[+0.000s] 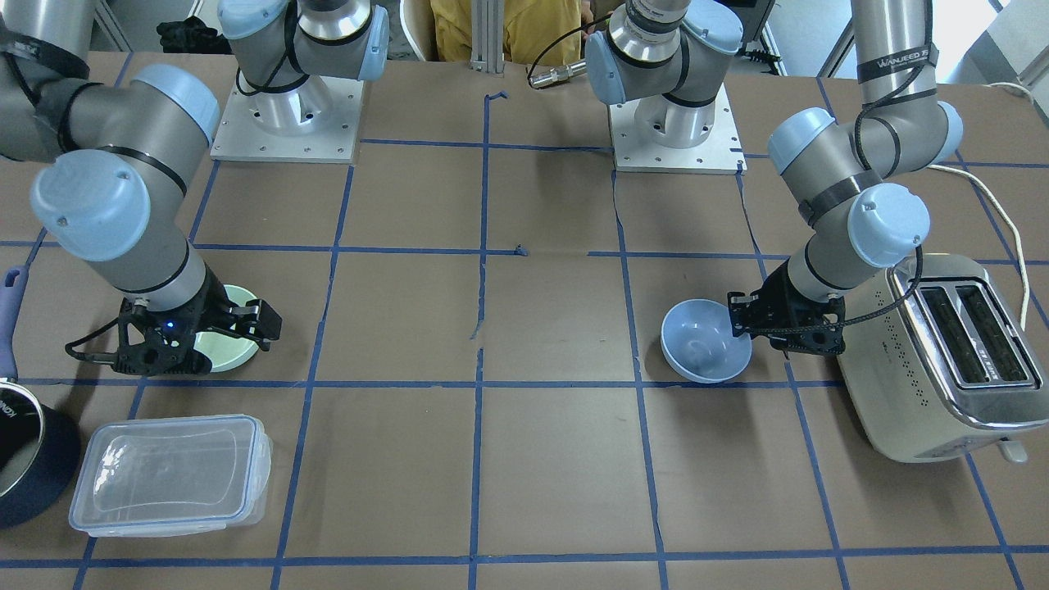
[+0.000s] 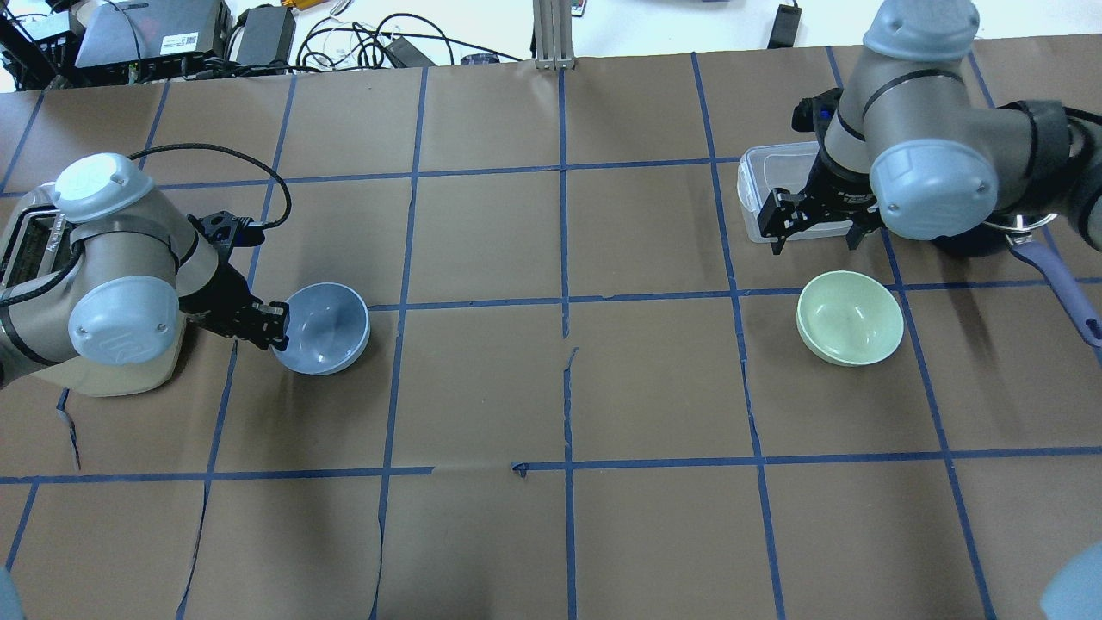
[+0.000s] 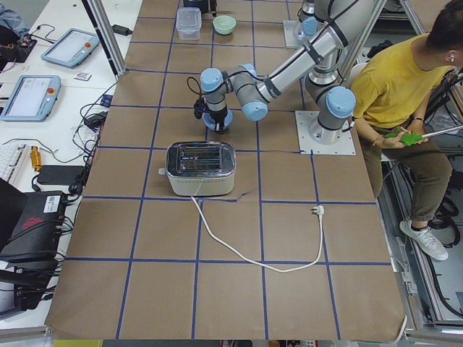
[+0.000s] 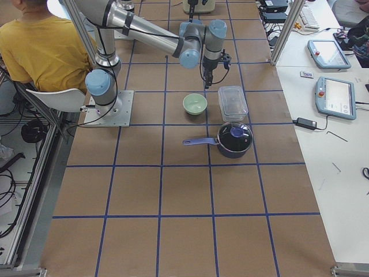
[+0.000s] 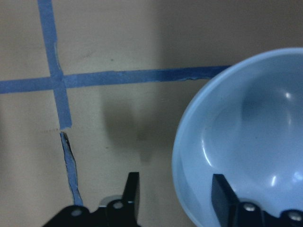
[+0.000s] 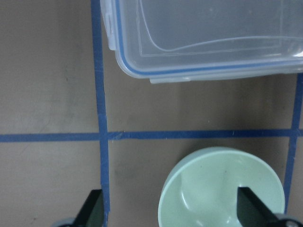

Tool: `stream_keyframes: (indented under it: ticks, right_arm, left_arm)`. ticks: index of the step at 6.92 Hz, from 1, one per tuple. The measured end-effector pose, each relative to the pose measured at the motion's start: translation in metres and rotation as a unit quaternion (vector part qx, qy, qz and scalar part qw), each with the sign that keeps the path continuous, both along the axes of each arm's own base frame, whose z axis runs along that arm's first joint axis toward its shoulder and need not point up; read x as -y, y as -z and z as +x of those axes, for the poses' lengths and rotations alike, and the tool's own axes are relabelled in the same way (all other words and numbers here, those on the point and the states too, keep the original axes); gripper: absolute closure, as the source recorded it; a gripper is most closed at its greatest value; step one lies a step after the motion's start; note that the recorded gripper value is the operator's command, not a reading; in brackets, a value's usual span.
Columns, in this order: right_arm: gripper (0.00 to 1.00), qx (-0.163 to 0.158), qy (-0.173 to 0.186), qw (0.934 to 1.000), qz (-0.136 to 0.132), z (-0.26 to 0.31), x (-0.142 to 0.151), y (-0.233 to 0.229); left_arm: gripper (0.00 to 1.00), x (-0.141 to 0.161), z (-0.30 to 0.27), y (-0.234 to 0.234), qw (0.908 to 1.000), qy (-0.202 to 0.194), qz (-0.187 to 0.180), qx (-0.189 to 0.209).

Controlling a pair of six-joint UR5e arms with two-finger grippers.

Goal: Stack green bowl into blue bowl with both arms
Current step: 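Lift the blue bowl with the left gripper while the right lifts the green bowl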

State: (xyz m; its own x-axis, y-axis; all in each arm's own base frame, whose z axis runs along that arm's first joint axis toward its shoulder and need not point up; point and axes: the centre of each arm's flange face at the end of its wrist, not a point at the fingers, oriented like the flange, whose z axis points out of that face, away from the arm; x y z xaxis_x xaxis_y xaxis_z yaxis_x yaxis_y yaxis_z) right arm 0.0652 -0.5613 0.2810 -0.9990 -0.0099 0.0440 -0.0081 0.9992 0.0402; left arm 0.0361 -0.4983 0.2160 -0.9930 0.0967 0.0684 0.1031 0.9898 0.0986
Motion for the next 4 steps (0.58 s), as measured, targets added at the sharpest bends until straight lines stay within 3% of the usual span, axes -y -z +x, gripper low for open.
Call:
stream_keyframes:
  ticks: [2,4]
  right_arm:
    - [0.0,0.002,-0.009,0.9999,0.008,0.0,-0.001,0.045]
    - [0.05,0.003,-0.006,0.9996,0.029,-0.003,-0.01,0.069]
  left_arm:
    - [1.0,0.001,-0.01,-0.016,0.9995,0.001,-0.022,-0.022]
    - [1.0,0.008,-0.047,-0.042,0.9973,-0.035,-0.05,-0.042]
